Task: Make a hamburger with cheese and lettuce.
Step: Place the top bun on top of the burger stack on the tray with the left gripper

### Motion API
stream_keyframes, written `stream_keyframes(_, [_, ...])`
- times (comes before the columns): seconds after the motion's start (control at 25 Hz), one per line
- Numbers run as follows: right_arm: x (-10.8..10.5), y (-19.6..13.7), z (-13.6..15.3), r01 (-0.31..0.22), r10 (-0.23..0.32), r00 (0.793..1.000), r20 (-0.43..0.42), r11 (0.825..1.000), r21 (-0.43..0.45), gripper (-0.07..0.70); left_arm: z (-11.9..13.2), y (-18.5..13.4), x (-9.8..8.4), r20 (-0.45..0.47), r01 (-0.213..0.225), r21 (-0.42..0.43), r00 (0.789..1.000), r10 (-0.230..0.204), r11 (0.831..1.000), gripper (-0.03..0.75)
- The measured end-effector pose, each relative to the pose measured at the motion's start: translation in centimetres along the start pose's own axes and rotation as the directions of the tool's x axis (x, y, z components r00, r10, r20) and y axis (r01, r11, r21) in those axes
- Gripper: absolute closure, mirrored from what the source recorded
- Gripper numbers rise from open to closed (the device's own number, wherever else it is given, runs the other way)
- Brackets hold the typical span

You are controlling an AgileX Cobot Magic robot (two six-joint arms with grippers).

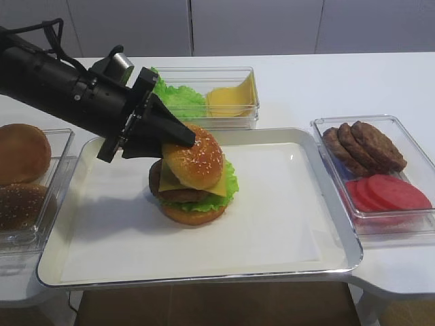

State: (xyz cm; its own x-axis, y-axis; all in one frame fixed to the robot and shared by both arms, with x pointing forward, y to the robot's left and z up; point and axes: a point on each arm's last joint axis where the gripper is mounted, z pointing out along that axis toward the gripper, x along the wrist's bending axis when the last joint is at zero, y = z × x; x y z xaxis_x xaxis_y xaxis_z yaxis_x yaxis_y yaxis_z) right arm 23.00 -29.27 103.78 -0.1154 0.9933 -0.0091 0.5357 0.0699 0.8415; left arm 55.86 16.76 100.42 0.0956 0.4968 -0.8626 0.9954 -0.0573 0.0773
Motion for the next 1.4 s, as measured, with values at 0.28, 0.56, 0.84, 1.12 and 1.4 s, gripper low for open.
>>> stream_keyframes(0.28, [0.0, 0.0, 0.0, 0.0, 0.0, 1.0, 0.0, 1.0, 0.0, 0.188, 0.0, 0.0, 0.0, -0.005, 0.006, 0.003, 1.0, -0.006, 1.0, 0.465])
stream_keyframes(0.56, [0.0, 0.0, 0.0, 0.0, 0.0, 1.0, 0.0, 1.0, 0.0, 0.188, -0.7, 0.2, 0.5, -0.01, 0.019, -0.015, 1.0, -0.019, 1.0, 0.453])
stream_keyframes(0.84, [0.0, 0.0, 0.0, 0.0, 0.0, 1.0, 0.0, 1.0, 0.0, 0.188, -1.0, 0.3, 0.7, -0.011, 0.025, -0.022, 1.0, -0.025, 0.999, 0.449])
stream_keyframes(1.12, [0.0, 0.0, 0.0, 0.0, 0.0, 1.0, 0.0, 1.0, 0.0, 0.188, -1.1, 0.3, 0.8, -0.016, 0.025, -0.024, 1.0, -0.025, 0.999, 0.39])
stream_keyframes(1.4, [0.0, 0.0, 0.0, 0.0, 0.0, 1.0, 0.0, 1.0, 0.0, 0.188, -1.1, 0.3, 0.8, -0.019, 0.025, -0.022, 0.999, -0.025, 0.999, 0.344])
